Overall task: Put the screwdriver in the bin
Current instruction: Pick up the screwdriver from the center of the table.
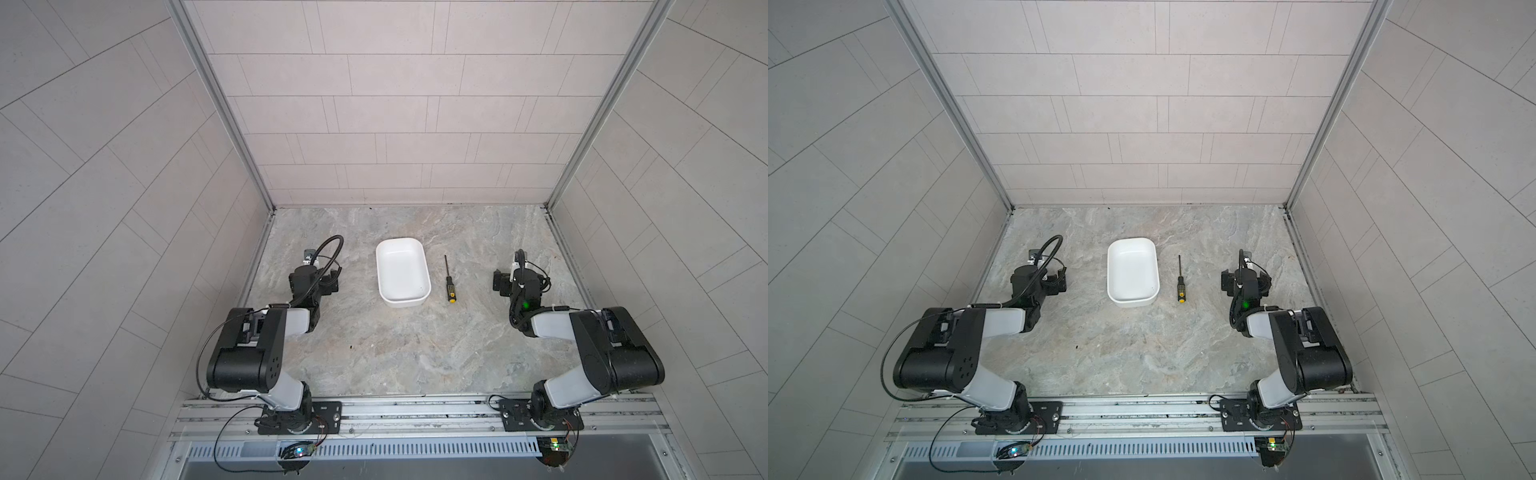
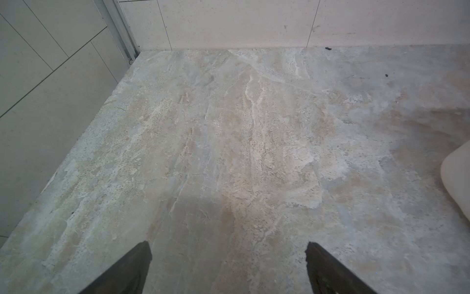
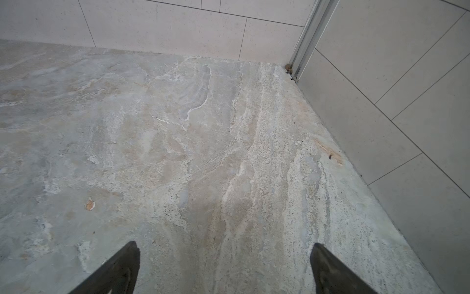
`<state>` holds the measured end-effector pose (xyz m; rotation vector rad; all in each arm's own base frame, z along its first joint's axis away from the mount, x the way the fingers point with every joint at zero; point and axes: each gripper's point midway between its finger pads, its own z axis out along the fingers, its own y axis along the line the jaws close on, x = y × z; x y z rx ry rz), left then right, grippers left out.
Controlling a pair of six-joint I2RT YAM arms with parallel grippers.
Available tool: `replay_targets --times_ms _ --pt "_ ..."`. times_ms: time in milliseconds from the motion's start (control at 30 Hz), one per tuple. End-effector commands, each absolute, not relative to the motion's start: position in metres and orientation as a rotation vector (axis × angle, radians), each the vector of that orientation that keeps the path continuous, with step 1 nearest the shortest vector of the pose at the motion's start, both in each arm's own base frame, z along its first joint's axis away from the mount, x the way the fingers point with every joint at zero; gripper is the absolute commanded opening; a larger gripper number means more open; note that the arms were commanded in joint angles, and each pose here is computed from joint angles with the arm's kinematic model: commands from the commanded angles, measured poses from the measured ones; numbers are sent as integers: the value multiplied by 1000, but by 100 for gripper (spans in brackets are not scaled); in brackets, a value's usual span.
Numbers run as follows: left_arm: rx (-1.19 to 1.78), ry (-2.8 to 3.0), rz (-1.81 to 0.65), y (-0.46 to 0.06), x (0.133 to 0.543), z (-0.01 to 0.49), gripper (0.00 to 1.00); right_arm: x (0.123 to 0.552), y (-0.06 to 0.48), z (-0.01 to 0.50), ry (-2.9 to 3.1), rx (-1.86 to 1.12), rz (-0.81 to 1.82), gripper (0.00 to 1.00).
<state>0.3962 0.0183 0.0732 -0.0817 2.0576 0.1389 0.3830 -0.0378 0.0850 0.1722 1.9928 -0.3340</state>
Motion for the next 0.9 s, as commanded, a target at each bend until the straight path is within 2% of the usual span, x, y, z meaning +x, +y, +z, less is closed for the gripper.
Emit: replay_targets --times_ms 0,400,567,700,867 --pt "-87 2029 132 19 397 81 100 387 -39 90 1979 173 -347 99" --pt "-85 2030 130 19 397 81 100 385 -38 90 1978 171 -344 99" --pt "-115 2027 147 23 398 87 100 395 -39 131 2040 164 -363 99" --pt "-189 2138 180 32 399 115 100 396 -21 165 2091 124 -240 99" --pt "-234 2193 -86 1 388 130 100 386 20 161 2339 70 47 99"
